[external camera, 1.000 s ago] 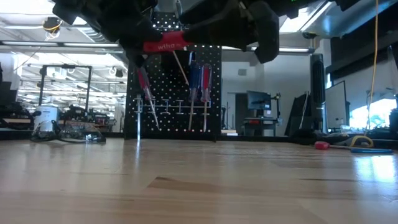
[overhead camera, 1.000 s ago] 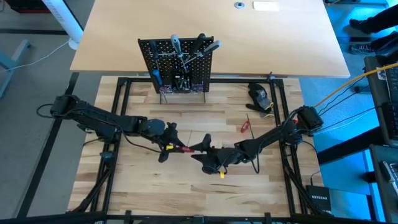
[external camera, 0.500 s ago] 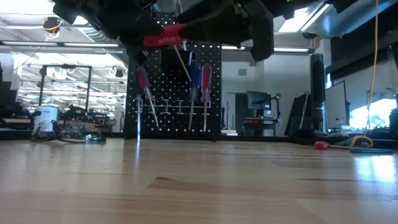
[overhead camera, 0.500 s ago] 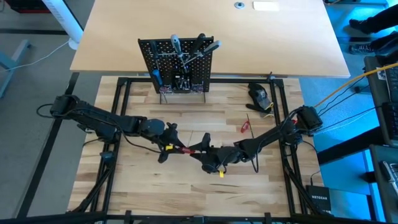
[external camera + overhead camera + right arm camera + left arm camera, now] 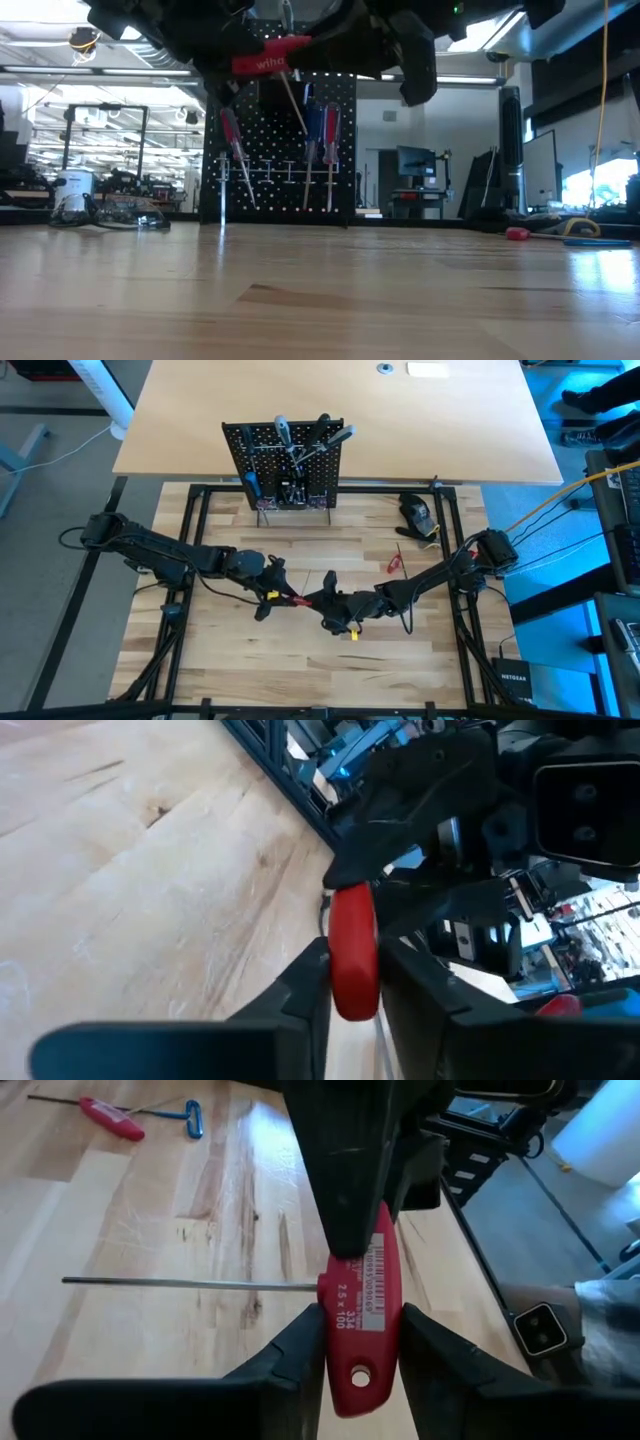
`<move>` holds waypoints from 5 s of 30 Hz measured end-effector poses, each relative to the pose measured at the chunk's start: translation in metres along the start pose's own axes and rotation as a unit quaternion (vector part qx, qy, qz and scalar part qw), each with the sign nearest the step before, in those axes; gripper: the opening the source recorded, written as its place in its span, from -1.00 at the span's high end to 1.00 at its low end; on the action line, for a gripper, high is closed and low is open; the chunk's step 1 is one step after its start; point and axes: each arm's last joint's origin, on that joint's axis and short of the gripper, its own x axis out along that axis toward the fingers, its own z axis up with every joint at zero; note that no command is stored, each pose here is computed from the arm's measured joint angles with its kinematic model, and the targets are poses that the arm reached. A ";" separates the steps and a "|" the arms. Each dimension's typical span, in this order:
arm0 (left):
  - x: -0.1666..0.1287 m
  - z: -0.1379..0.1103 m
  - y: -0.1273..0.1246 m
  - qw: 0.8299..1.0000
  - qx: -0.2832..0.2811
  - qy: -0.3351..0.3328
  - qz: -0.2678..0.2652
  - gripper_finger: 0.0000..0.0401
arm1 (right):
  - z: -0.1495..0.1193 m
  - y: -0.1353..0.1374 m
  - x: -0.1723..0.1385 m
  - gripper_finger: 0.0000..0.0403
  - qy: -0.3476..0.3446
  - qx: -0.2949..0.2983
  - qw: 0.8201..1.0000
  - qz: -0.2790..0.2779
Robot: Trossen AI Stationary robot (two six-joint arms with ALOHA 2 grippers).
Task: Hang tools onto peg board
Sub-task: Hang the bottom red t-handle hex key on the peg board
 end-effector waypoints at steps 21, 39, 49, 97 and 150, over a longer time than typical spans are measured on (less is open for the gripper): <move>-0.029 0.011 0.015 0.999 -0.033 -0.013 0.038 0.06 | 0.015 -0.028 -0.017 0.72 -0.040 0.111 0.992 -0.049; -0.128 0.012 -0.008 0.976 0.018 -0.095 0.196 0.07 | 0.019 -0.202 -0.020 0.73 -0.165 0.285 0.928 -0.175; -0.127 0.011 -0.008 0.975 0.055 -0.082 0.201 0.06 | -0.015 -0.289 0.012 0.73 -0.167 0.326 0.906 -0.212; -0.128 0.017 -0.009 0.967 0.120 -0.098 0.203 0.08 | -0.062 -0.327 0.041 0.69 -0.067 0.407 0.858 -0.305; -0.128 0.017 -0.009 0.967 0.120 -0.097 0.203 0.08 | -0.065 -0.318 0.044 0.36 -0.011 0.394 0.875 -0.280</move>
